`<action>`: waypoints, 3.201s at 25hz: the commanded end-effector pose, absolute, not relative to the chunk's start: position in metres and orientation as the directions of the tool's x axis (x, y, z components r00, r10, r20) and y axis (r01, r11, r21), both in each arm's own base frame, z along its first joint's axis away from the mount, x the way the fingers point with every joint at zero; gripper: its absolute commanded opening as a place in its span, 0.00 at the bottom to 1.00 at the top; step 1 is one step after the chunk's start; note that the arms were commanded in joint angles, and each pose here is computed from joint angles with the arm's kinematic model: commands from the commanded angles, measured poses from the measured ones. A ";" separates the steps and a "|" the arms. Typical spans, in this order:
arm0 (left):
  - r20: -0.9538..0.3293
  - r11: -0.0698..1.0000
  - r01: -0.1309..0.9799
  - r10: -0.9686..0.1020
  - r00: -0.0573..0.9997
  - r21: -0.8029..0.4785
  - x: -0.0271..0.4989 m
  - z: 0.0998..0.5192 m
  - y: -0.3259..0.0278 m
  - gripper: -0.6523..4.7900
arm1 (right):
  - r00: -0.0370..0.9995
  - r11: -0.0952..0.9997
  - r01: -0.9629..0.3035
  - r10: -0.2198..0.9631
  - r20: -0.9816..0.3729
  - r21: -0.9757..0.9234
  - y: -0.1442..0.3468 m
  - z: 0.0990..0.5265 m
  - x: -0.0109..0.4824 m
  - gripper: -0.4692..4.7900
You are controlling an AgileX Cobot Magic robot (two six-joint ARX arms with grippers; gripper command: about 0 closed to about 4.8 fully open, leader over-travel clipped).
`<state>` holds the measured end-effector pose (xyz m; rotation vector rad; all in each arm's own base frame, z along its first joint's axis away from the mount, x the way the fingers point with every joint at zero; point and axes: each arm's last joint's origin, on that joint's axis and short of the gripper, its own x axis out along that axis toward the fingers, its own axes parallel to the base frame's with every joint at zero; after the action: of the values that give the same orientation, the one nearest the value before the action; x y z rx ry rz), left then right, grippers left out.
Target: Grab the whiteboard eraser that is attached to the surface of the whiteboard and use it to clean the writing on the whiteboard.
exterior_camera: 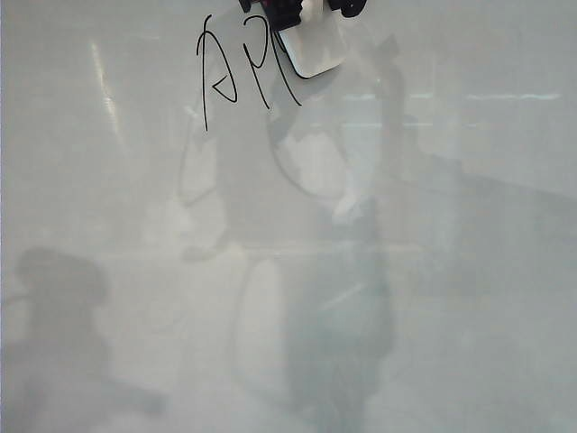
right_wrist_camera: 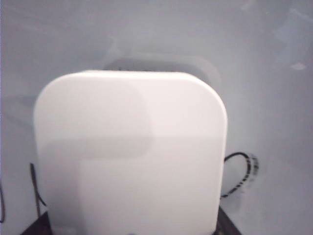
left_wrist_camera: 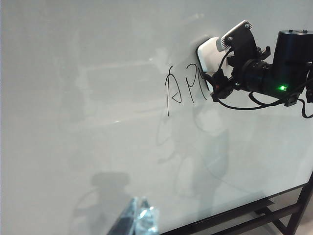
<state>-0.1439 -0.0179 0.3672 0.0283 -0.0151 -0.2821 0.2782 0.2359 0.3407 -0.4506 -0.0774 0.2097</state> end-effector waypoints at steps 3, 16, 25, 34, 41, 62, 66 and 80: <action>0.017 0.959 0.282 -0.283 0.959 0.033 -0.144 0.368 -0.018 0.11 | 0.990 0.846 -0.057 0.118 0.082 -0.530 0.229 0.351 0.280 0.48; 0.017 0.959 0.282 -0.283 0.959 0.033 -0.144 0.368 -0.018 0.11 | 0.989 0.821 0.042 0.046 0.140 -0.569 0.224 0.361 0.277 0.48; 0.017 0.959 0.282 -0.282 0.959 0.033 -0.144 0.368 -0.018 0.11 | 0.963 0.827 0.046 0.113 0.245 -0.560 0.226 0.372 0.274 0.48; 0.018 0.959 0.282 -0.282 0.959 0.033 -0.144 0.368 -0.018 0.11 | 0.955 0.815 -0.034 0.197 0.220 -0.579 0.236 0.359 0.280 0.48; 0.017 0.959 0.282 -0.282 0.959 0.033 -0.144 0.368 -0.018 0.11 | 0.954 0.804 -0.073 0.228 0.193 -0.590 0.249 0.347 0.280 0.48; 0.017 0.962 0.269 -0.270 0.963 0.033 -0.144 0.368 -0.019 0.11 | 0.933 0.774 -0.170 0.325 0.153 -0.610 0.282 0.321 0.273 0.47; 0.017 0.962 0.270 -0.270 0.963 0.033 -0.144 0.368 -0.019 0.11 | 0.934 0.782 -0.182 0.327 0.145 -0.596 0.284 0.317 0.275 0.47; 0.017 0.962 0.270 -0.270 0.963 0.033 -0.144 0.368 -0.019 0.11 | 0.929 0.740 -0.187 0.346 0.127 -0.646 0.303 0.301 0.268 0.47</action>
<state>-0.1438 -0.0188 0.3672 0.0281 -0.0143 -0.2741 0.2699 0.3048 0.2910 -0.6793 -0.2124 0.3625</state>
